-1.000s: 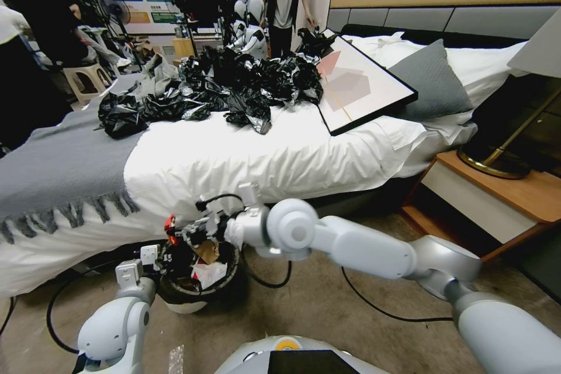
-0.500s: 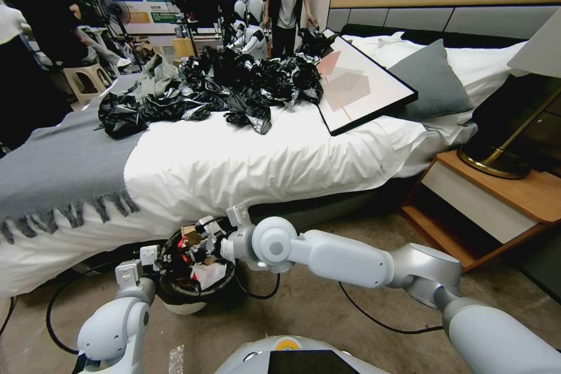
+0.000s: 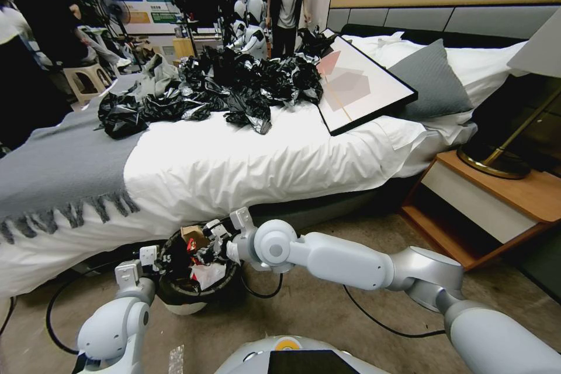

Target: Pick up the trash bin, then pick up the garbage from the floor and place it into the trash bin.

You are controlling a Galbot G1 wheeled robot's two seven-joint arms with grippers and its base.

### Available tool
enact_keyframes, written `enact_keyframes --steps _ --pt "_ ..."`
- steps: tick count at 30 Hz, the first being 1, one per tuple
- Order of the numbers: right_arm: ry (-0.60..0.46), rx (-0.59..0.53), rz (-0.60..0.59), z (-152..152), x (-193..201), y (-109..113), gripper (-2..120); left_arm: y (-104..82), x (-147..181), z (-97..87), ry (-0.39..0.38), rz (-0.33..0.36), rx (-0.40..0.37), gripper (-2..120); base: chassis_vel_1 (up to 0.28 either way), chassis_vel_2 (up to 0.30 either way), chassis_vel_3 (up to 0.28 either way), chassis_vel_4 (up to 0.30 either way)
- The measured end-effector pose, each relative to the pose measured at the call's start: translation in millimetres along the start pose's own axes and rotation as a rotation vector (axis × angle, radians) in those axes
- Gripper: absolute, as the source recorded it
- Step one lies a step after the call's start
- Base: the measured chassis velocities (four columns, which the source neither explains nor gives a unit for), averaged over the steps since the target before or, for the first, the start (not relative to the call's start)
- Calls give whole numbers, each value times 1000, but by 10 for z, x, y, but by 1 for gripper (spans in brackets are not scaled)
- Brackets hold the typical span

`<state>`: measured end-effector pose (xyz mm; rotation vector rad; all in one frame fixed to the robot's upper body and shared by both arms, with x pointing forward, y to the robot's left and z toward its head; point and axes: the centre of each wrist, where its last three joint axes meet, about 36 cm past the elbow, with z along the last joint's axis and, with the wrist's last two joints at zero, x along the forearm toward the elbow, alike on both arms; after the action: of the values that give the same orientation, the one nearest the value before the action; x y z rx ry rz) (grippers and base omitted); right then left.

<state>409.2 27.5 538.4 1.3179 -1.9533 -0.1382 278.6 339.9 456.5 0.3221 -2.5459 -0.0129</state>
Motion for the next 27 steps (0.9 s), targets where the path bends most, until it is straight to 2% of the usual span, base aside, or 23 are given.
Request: enact_keyframes --steps 1,3,5,6,9,12,13,20,25,27 --pt "-7 -2 0 -15 0 0 53 1 -4 4 1 0 0 3 0 0 0 0" --pt "-9 -2 0 -19 -1 0 54 2 -4 4 1 0 0 3 0 0 0 0" --pt "-14 -5 0 -28 0 -1 63 3 -4 3 1 -1 0 3 0 0 0 0" --pt "-14 -5 0 -28 0 -1 63 3 -4 3 1 -1 0 3 0 0 0 0" --pt "-21 -12 -2 -45 7 -2 82 9 -3 0 0 -3 -1 3 0 0 0 0" --pt "-25 -14 -4 -52 4 4 88 12 -1 -2 0 -4 -2 3 0 0 0 0" --pt "-25 -15 -4 -56 -3 5 95 13 1 -2 0 -4 -1 3 0 0 0 0" --pt "-47 -12 -7 -99 29 26 100 18 13 -6 -2 -3 1 3 0 0 0 0" --pt "-110 10 -9 -234 215 91 100 17 28 -24 -8 2 3 3 0 0 0 0" --pt "-166 46 4 -351 399 116 100 11 35 -33 -12 7 7 3 0 0 0 0"
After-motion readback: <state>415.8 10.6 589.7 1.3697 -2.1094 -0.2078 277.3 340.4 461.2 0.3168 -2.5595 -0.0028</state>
